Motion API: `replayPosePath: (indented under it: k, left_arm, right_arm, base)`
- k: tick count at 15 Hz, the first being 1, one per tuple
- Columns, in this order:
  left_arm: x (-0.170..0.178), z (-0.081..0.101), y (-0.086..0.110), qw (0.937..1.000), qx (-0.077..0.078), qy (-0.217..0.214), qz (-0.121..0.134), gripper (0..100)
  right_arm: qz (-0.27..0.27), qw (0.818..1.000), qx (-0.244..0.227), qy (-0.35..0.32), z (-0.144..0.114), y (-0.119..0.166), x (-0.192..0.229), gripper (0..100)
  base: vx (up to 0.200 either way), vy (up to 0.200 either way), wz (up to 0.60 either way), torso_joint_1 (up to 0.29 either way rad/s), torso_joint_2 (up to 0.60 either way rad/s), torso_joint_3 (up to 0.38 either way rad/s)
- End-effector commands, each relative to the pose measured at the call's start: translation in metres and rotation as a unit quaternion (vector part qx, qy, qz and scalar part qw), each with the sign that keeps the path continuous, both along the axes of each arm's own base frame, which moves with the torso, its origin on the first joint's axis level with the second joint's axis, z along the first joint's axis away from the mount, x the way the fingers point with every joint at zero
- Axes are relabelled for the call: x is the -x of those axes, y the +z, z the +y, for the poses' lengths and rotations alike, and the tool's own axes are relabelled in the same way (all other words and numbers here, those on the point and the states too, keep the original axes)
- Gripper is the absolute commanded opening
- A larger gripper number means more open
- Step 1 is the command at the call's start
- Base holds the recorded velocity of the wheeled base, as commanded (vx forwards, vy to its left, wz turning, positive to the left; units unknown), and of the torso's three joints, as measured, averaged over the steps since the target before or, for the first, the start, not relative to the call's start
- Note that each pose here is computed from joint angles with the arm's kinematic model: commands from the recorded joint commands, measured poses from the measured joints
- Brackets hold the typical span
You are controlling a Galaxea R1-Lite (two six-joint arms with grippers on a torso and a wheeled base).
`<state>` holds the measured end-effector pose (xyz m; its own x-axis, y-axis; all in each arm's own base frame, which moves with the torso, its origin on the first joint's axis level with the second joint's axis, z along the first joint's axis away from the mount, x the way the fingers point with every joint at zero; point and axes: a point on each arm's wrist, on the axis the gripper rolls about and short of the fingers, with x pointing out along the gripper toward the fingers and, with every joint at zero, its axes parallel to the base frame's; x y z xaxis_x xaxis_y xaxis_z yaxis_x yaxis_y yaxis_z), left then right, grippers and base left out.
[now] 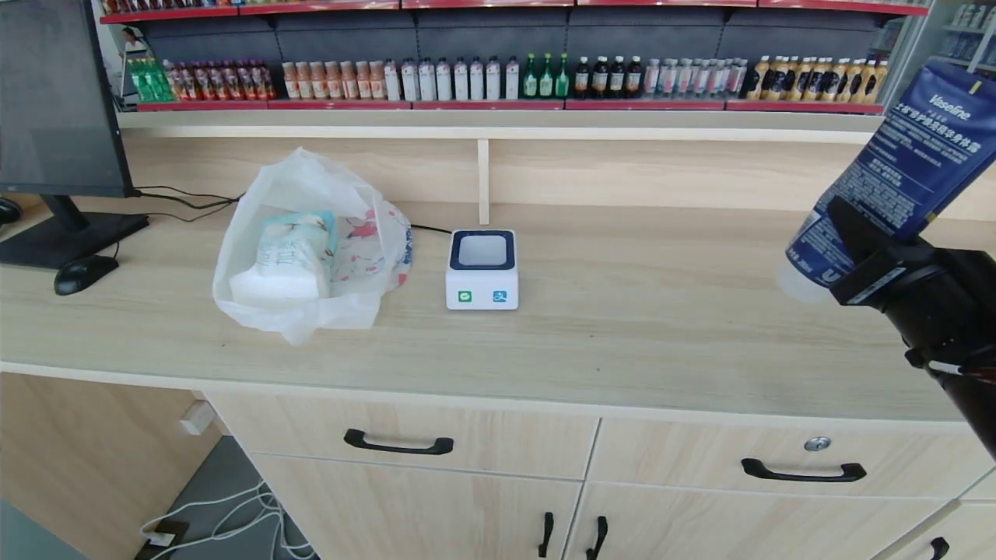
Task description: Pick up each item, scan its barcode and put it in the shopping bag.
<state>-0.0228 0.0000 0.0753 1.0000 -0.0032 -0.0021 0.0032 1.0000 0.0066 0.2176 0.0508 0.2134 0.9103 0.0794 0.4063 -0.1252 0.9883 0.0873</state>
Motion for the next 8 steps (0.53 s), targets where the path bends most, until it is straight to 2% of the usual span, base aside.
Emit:
replayPosePath:
  k: [1,4,8]
  left_arm:
    - [0.0,0.0,0.0,1.0,0.001,0.0,0.0,100]
    - [0.0,0.0,0.0002,1.0,0.006,0.001,-0.001,100]
    - [0.0,0.0,0.0,1.0,0.005,0.001,0.0,100]
  right_arm:
    - [-0.002,1.0,0.0,-0.001,-0.0015,0.0006,0.0062,0]
    - [-0.007,1.0,-0.001,0.0,-0.0018,0.0029,0.0085,0]
    - [-0.016,1.0,0.007,0.007,0.0044,0.0071,0.0048,0]
  base:
    - [0.0,0.2,0.0,-0.002,0.0,0.007]
    - [0.0,0.2,0.0,0.001,0.0,-0.002]
    - [0.0,0.2,0.0,0.002,0.0,0.002]
